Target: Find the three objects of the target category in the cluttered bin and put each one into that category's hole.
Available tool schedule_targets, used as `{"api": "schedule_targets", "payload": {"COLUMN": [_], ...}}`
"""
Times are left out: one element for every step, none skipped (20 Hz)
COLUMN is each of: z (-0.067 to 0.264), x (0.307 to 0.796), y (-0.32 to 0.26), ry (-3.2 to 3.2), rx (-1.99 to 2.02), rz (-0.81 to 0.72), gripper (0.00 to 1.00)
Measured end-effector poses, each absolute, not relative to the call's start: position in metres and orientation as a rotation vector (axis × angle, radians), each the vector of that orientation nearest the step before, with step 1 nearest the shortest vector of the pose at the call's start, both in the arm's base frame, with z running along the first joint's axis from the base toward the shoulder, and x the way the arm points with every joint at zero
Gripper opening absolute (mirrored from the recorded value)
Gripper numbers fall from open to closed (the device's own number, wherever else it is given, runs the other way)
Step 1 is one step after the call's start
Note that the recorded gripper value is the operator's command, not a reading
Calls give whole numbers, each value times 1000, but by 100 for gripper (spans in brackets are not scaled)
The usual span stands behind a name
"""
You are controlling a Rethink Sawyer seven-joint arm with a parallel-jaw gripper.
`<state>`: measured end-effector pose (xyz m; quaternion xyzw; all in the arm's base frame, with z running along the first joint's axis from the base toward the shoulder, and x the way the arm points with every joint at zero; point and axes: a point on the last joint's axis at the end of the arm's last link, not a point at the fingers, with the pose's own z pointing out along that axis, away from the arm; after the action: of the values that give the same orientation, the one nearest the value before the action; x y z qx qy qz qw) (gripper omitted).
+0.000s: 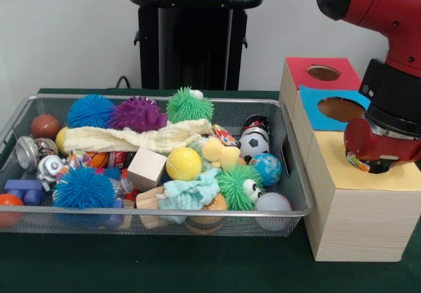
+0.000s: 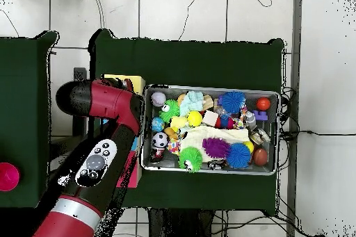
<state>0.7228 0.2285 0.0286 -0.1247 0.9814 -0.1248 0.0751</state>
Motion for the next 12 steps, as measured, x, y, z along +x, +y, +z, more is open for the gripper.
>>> {"api": "schedule_targets", "payload": {"z": [28,28,27,27,27,25,25,25,25,25,25,25], "x": [722,722,721,721,720,719,719,719,719,719,719,719], "y": [228,228,228,228,228,226,226,226,226,226,226,226], "ry": [2948,2949,2951,2952,2953,2955,2954,2954,2953,2953,2953,2953], "rx": [-377,-380,-382,-385,-388,-400,-405,-408,-412,-413,-413,-413], "rz": [-376,-377,-379,-380,-382,-392,-396,-397,-399,-399,-399,-399], "gripper": [100,100,100,100,100,100,100,100,100,100,100,100]}}
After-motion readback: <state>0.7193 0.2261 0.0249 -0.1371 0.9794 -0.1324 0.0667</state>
